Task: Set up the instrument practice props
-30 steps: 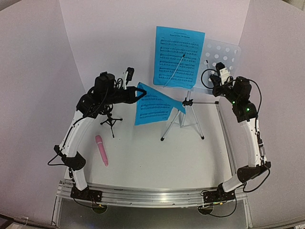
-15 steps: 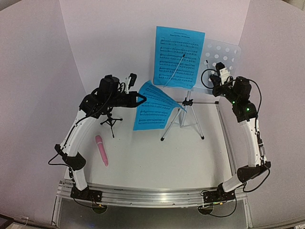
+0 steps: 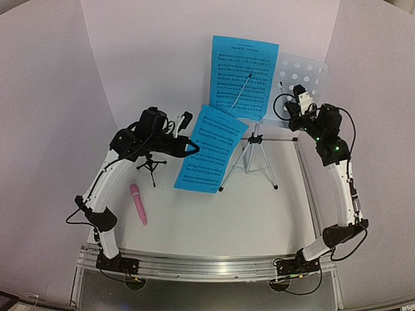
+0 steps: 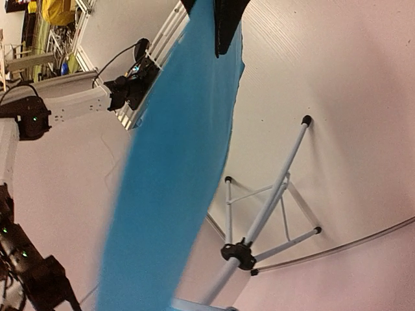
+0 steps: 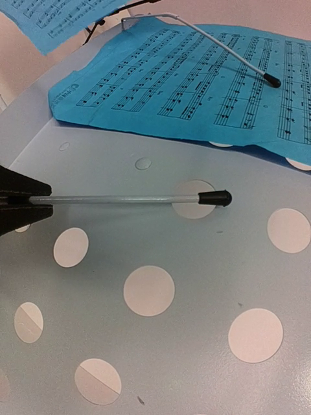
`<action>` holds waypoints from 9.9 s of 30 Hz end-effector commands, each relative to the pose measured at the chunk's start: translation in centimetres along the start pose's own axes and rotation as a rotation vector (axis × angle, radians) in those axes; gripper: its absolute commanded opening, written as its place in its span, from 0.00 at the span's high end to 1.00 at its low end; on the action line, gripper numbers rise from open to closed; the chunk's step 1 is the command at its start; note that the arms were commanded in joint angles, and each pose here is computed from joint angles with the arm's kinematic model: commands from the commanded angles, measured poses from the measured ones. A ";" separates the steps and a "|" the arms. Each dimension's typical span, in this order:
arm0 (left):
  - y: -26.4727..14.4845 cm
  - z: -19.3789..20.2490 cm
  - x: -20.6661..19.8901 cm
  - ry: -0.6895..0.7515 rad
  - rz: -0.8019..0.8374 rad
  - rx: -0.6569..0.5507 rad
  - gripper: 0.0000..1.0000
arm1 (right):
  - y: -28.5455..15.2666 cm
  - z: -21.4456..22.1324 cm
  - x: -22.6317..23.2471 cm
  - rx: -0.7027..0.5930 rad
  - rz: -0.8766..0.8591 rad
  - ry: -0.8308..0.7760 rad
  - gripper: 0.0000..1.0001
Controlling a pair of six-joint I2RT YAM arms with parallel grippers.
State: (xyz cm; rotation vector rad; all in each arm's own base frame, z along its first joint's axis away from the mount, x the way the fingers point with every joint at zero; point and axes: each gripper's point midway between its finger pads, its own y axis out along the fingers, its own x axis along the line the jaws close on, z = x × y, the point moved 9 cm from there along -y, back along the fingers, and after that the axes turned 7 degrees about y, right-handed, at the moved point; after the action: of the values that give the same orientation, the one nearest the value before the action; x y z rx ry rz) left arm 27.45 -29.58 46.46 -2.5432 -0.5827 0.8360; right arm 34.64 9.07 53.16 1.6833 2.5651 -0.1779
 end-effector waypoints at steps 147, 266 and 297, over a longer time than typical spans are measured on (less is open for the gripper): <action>9.7 -11.2 -2.9 1.280 -0.022 -1.212 1.00 | -2.5 -4.8 1.9 -0.179 -0.211 0.078 0.51; -0.5 -12.2 -0.3 0.995 -0.127 -1.045 0.20 | 2.7 -8.3 -0.2 -0.478 -0.141 0.144 1.00; 3.5 -13.2 5.0 0.692 -0.009 -0.882 0.40 | 4.0 -7.6 0.6 -0.465 -0.255 0.131 1.00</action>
State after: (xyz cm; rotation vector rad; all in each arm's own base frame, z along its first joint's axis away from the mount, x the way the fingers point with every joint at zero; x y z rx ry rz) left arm 41.98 -34.27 49.20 -3.2080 -0.8692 -0.3661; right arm 38.57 12.07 59.60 1.3000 2.6431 0.4624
